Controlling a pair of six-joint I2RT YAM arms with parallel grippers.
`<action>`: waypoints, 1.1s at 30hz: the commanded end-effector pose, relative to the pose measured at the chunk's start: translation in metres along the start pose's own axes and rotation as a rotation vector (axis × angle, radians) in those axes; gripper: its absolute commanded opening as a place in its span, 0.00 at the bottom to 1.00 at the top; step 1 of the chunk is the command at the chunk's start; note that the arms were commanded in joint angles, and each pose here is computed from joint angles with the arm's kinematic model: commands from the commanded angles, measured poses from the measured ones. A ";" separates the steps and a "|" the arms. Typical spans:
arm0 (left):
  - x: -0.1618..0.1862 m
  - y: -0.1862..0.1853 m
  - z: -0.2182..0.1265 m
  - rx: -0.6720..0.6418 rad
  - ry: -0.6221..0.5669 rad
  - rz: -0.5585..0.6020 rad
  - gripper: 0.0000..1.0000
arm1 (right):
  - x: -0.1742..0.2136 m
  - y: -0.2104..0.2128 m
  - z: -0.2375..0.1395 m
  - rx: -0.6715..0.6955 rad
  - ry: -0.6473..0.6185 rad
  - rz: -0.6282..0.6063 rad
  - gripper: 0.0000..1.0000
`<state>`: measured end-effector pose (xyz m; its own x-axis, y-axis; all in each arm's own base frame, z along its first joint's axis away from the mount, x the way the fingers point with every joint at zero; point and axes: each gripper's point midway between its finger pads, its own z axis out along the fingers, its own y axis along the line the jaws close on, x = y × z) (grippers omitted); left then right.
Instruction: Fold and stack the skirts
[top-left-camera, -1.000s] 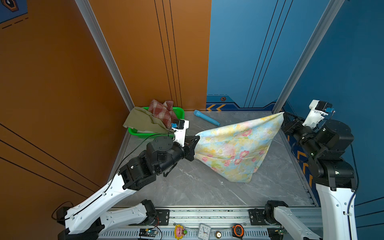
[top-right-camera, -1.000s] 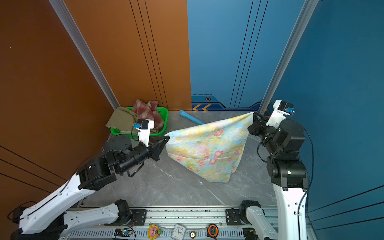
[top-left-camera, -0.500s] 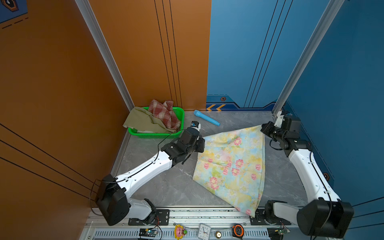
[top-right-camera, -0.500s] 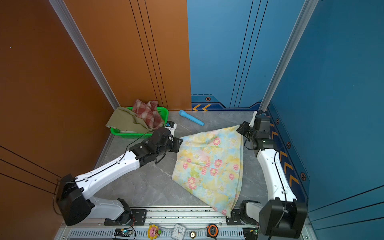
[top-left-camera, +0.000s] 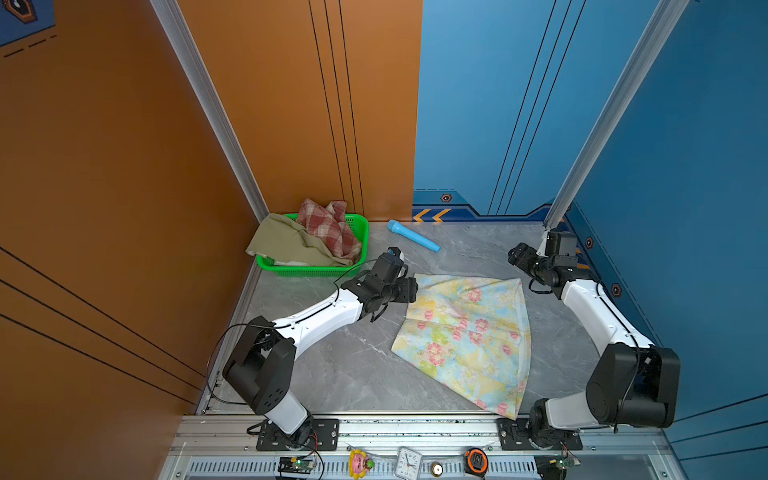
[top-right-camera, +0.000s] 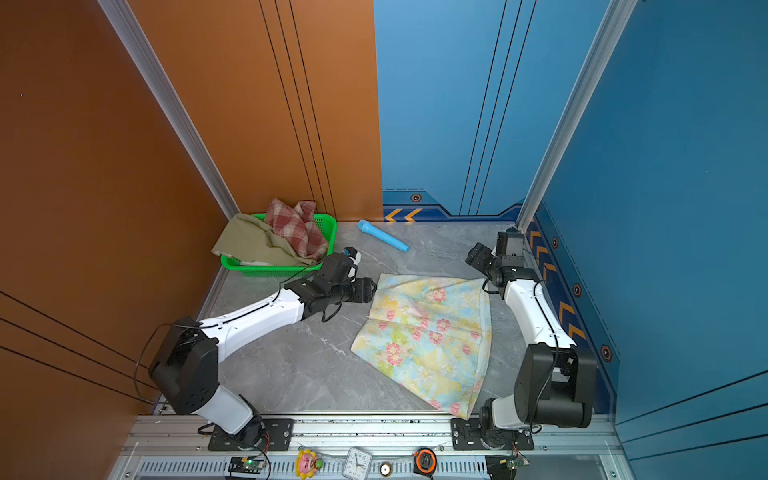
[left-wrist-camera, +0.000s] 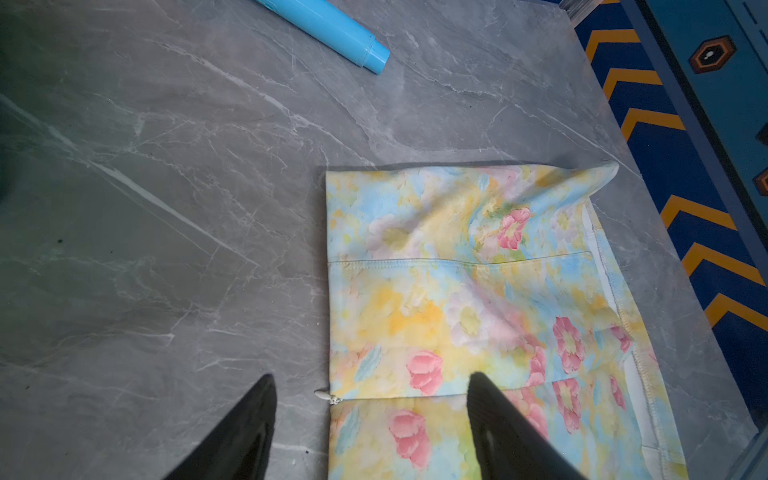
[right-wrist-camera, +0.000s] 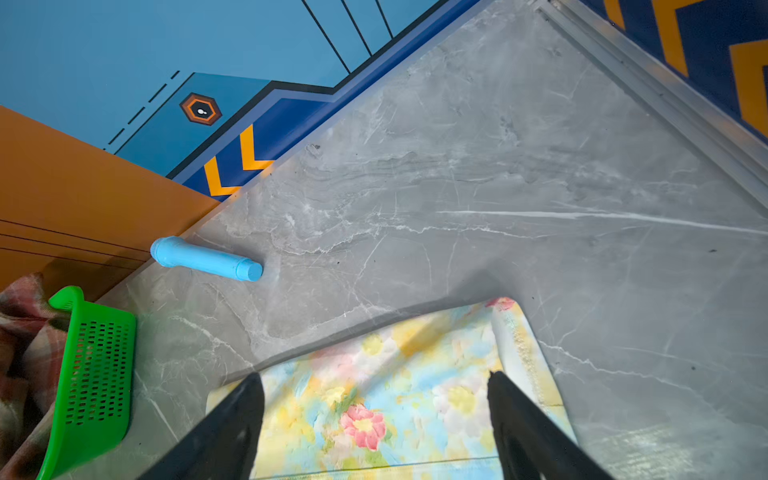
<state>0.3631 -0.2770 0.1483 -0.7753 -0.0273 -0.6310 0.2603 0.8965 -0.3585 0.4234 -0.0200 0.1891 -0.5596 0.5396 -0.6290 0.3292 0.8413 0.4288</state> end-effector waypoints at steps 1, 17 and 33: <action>0.015 0.004 0.013 -0.013 0.089 0.002 0.73 | 0.019 -0.012 -0.004 0.097 0.059 -0.024 0.83; -0.004 0.019 0.094 -0.003 0.162 -0.088 0.73 | 0.065 -0.055 0.060 0.214 0.257 0.003 0.73; -0.042 0.023 0.157 0.116 0.117 -0.262 0.69 | 0.057 -0.057 0.094 0.099 0.204 0.028 0.68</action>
<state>0.4783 -0.3122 0.0470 -0.8899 -0.1572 -0.4281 0.0947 0.8546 -0.5105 0.4377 -0.0331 0.0708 -0.6927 0.5575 -0.4576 0.4361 0.8291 0.3499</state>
